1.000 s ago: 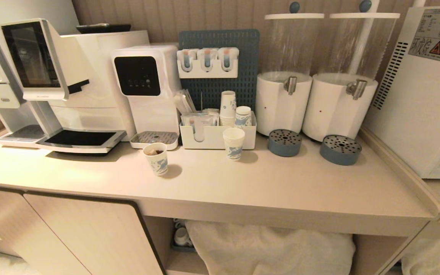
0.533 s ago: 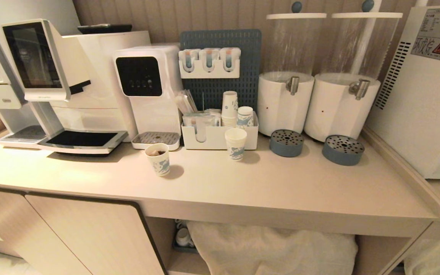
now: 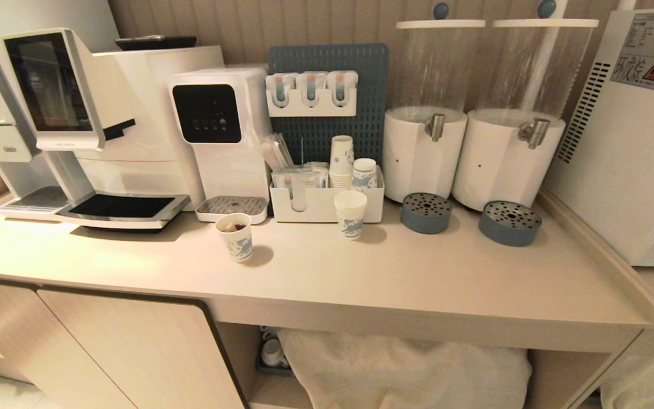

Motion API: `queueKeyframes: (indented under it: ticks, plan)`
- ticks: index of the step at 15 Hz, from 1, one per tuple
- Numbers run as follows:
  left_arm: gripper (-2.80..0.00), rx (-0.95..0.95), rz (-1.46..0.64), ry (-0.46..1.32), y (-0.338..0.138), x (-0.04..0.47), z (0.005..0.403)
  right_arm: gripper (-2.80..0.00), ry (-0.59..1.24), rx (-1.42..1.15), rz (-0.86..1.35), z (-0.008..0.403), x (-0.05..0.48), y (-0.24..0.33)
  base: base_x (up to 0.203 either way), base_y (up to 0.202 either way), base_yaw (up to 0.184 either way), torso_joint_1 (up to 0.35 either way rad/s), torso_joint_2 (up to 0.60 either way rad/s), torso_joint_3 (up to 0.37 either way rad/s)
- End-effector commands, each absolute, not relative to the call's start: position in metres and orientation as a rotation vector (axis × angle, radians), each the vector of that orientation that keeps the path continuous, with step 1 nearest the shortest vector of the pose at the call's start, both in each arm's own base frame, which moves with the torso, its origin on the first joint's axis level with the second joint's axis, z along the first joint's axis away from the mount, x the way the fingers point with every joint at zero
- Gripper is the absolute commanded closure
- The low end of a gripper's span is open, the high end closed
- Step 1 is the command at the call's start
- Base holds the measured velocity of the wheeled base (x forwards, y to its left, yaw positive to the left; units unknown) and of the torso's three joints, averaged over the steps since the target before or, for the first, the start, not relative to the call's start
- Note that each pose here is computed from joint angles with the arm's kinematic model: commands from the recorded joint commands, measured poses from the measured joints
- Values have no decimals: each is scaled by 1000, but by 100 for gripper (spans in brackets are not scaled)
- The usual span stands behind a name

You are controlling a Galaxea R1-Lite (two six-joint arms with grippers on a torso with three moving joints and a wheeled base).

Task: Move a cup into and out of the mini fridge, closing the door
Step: Place the ceramic cup on the table

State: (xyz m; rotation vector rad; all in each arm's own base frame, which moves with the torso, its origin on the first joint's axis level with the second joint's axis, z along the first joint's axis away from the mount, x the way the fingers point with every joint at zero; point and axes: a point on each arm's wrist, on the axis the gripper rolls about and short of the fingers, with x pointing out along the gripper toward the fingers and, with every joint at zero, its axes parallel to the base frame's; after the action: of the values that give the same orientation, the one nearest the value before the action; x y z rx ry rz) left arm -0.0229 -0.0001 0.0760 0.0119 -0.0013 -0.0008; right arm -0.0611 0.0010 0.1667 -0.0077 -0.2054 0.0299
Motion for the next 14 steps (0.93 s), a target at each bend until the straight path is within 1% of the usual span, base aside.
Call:
queueKeyframes:
  ticks: [1, 4, 6, 11, 14]
  plan:
    - [0, 12, 0, -2, 0, -23, 76, 0, -169, 14, 69, 208, -60, 1, 0, 0, 0, 0, 0, 0]
    - [0, 5, 0, -2, 0, -23, 76, 0, 14, 84, 194, 246, -21, 1, 0, 0, 0, 0, 0, 0]
    - [0, 5, -1, -2, 0, -23, 76, 0, 102, 130, 281, 256, 4, 4, 0, 0, 0, 0, 0, 0]
    - [0, 5, 0, -2, 0, -23, 76, 0, 298, 195, 488, 253, 66, 21, 0, 0, 0, 0, 0, 0]
    - [0, 5, 0, -2, 0, -23, 76, 0, 327, 188, 535, 240, 108, 21, 0, 0, 0, 0, 0, 0]
